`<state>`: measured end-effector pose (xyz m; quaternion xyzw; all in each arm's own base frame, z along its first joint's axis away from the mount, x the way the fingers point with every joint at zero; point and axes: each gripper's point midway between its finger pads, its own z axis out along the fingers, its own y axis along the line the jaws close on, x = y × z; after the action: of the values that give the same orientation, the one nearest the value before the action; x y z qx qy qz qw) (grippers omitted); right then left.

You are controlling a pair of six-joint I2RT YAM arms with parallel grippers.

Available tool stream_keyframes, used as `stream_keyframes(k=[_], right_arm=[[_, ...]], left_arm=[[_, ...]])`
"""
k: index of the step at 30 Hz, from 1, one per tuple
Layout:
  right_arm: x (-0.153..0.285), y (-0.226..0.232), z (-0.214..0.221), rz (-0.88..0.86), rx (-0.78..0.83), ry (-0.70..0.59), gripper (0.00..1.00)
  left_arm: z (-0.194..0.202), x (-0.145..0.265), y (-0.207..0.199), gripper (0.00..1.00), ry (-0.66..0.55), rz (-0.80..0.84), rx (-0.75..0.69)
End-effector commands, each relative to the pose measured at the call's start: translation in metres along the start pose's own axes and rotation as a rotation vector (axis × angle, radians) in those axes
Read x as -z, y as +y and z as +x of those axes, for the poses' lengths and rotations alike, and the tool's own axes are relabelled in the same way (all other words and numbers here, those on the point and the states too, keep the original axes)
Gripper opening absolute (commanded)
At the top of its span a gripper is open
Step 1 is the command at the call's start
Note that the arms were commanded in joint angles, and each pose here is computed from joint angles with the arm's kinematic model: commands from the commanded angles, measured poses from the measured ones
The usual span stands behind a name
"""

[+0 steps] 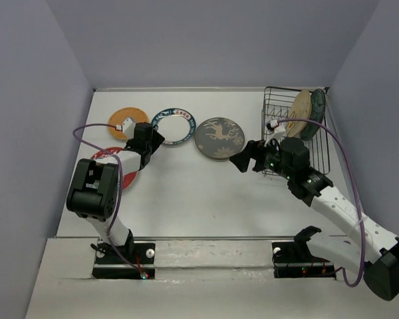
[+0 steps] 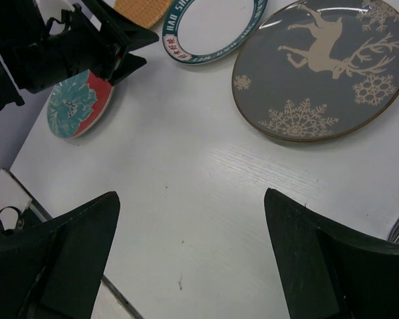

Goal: Load the plates into the dish rack

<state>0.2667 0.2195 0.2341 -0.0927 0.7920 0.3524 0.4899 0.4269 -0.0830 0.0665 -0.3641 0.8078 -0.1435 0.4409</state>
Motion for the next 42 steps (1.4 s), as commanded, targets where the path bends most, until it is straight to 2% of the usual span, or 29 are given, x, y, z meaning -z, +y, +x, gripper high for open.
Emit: stream_keyframes(k=[1, 11, 12, 20, 28, 35, 42], right_arm=[[0.001, 0.011, -0.002, -0.052, 0.009, -0.014, 0.95], [-0.004, 0.01, 0.002, -0.055, 0.004, 0.011, 0.95], [-0.004, 0.012, 0.0, -0.058, 0.004, 0.008, 0.94], [0.001, 0.02, -0.004, -0.087, -0.01, 0.002, 0.94], [0.006, 0.036, -0.018, -0.136, -0.027, -0.011, 0.94], [0.008, 0.039, -0.019, -0.145, -0.045, -0.012, 0.94], [0.003, 0.044, -0.014, -0.17, -0.057, 0.018, 0.94]], left_arm=[[-0.025, -0.017, -0.017, 0.72, -0.098, -0.004, 0.042], [-0.021, -0.046, -0.019, 0.61, -0.082, -0.041, 0.048], [-0.023, -0.05, -0.018, 0.54, -0.092, -0.038, 0.062], [-0.027, -0.057, -0.008, 0.47, -0.117, -0.035, 0.11], [-0.036, -0.062, -0.011, 0.3, -0.156, 0.015, 0.147], [-0.045, -0.056, -0.012, 0.05, -0.183, 0.081, 0.192], [-0.046, -0.039, -0.004, 0.05, -0.203, 0.114, 0.194]])
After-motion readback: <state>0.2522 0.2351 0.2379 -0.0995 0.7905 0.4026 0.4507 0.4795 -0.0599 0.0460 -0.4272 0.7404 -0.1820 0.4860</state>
